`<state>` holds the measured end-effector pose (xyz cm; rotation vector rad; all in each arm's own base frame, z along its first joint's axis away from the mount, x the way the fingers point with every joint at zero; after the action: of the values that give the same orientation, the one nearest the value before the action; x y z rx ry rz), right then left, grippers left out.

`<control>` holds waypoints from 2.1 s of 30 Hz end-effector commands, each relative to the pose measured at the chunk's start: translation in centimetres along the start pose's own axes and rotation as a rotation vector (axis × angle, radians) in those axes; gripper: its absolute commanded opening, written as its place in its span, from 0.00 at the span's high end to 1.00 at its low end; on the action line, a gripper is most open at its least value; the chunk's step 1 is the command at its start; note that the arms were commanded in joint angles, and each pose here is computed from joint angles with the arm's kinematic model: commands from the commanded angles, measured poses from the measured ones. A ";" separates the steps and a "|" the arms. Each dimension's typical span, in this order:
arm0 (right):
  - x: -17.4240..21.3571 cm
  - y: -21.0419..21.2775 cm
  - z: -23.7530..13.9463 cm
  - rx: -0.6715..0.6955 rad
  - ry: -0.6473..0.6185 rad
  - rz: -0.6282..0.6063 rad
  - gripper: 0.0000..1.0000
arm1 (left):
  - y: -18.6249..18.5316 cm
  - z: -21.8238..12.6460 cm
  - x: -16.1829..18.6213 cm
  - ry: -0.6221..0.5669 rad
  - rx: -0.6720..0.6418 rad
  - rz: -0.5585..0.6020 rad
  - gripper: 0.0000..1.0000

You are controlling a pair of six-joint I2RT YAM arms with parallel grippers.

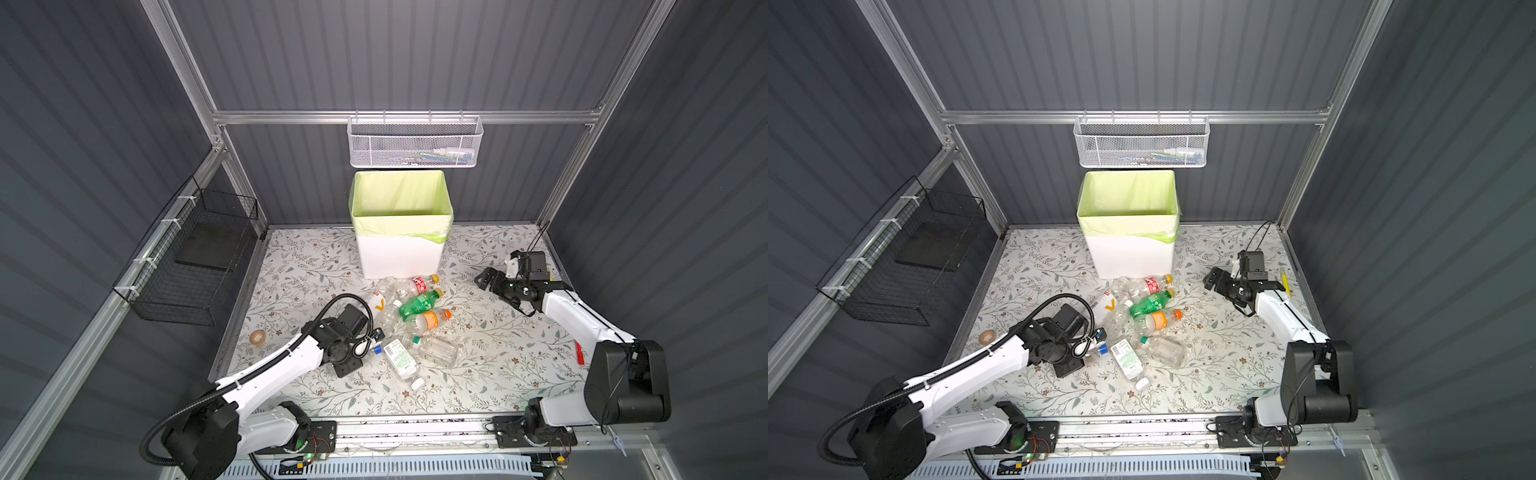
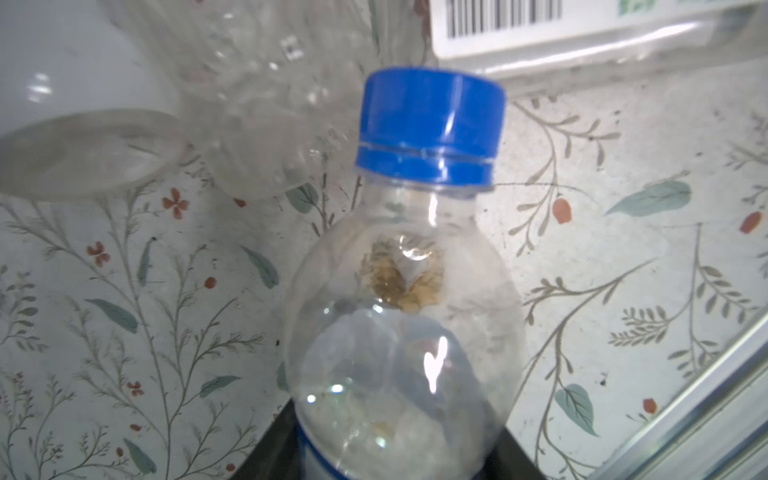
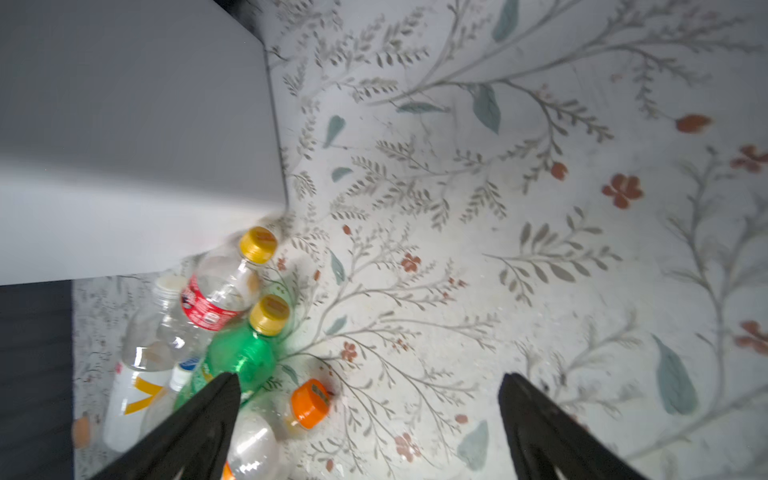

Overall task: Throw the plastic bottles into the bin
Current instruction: 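Lift the blue-cap bottle with the left gripper, then carry the blue-cap bottle with the left gripper over the bin and release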

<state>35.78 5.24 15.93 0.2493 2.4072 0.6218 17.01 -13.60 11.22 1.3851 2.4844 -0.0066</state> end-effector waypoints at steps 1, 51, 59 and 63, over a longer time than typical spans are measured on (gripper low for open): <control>-0.3 0.8 0.5 -0.203 -0.007 0.099 0.01 | 0.9 -3.1 -1.4 -0.102 -0.059 -0.056 0.49; 1.3 2.2 -1.8 -0.045 0.015 0.097 0.01 | 27.1 -36.5 -27.1 -1.370 0.076 -0.903 0.01; 1.9 1.4 -1.6 0.004 0.051 0.072 0.01 | 26.4 -37.6 -22.8 -1.451 -0.164 -0.876 0.01; 1.9 2.6 -1.4 0.054 0.094 -0.049 0.01 | 25.9 -34.3 -20.4 -1.312 -0.287 -0.861 0.01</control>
<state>33.39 6.92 16.78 0.3038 2.4683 0.6579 40.55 -12.65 54.30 -0.0827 1.5609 -0.6708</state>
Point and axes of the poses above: each gripper's point midway between its finger pads, its own z axis out along the fingers, its own y axis along the line the jaws close on, x = y × z, the point moved 4 cm from there along -z, back along the fingers, and after that the axes turned 8 degrees about -z, right-handed, at the moved point
